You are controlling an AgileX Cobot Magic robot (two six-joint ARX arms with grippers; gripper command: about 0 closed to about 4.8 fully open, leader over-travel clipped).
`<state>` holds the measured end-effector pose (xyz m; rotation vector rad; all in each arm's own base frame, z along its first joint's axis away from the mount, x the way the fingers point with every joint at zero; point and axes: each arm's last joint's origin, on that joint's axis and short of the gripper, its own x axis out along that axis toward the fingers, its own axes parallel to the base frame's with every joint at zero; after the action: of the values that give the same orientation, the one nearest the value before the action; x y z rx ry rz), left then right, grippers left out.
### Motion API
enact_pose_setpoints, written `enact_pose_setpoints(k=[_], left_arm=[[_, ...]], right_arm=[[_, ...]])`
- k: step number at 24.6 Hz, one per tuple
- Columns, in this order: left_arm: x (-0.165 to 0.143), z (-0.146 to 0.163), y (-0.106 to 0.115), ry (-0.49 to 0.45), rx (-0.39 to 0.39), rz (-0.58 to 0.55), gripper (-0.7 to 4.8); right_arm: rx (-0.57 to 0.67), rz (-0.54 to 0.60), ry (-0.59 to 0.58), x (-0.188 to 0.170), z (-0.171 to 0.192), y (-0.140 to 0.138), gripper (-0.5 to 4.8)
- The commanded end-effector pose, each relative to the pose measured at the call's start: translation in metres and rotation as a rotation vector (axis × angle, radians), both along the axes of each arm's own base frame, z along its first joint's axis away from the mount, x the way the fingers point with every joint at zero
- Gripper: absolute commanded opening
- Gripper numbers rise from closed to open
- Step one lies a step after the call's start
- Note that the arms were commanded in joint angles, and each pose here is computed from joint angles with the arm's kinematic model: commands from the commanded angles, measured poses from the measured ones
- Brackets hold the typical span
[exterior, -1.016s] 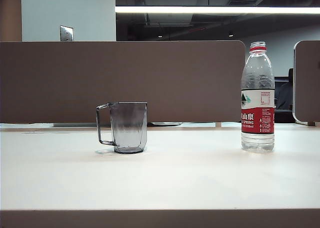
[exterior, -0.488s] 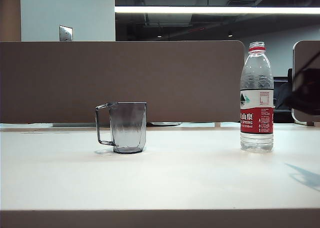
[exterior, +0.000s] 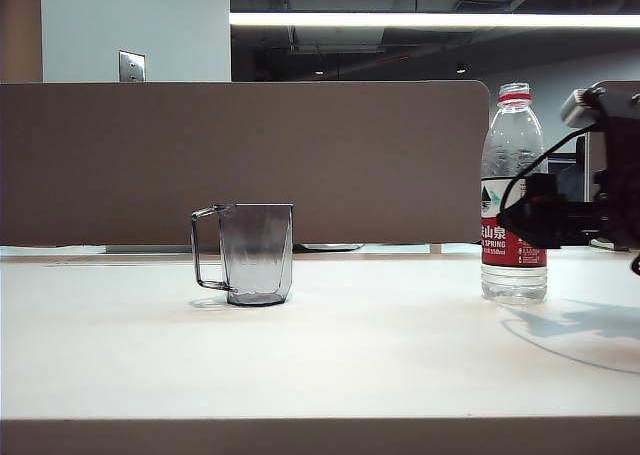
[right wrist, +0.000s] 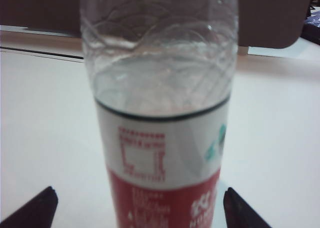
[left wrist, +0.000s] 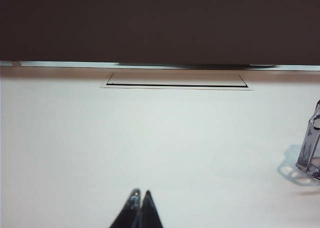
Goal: Pick up the mineral water bottle on the table and pour water into the mug until it's half full.
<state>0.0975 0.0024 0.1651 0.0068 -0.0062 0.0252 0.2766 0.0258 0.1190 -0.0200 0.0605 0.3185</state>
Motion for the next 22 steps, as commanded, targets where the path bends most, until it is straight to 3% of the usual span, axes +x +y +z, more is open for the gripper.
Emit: enact_pose_setpoints(k=[1, 10, 22], left_arm=[[0.000, 0.002, 0.000, -0.013, 0.001, -0.003, -0.05], [0.000, 0.002, 0.000, -0.013, 0.001, -0.003, -0.05], [0.000, 0.002, 0.000, -0.013, 0.001, -0.003, -0.05]], right_arm=[[0.006, -0.013, -0.053, 0.014, 0.004, 0.001, 4.79], [0.010, 0.020, -0.088, 0.050, 0.003, 0.004, 4.79], [0.032, 0.016, -0.091, 0.057, 0.002, 0.005, 4.79]])
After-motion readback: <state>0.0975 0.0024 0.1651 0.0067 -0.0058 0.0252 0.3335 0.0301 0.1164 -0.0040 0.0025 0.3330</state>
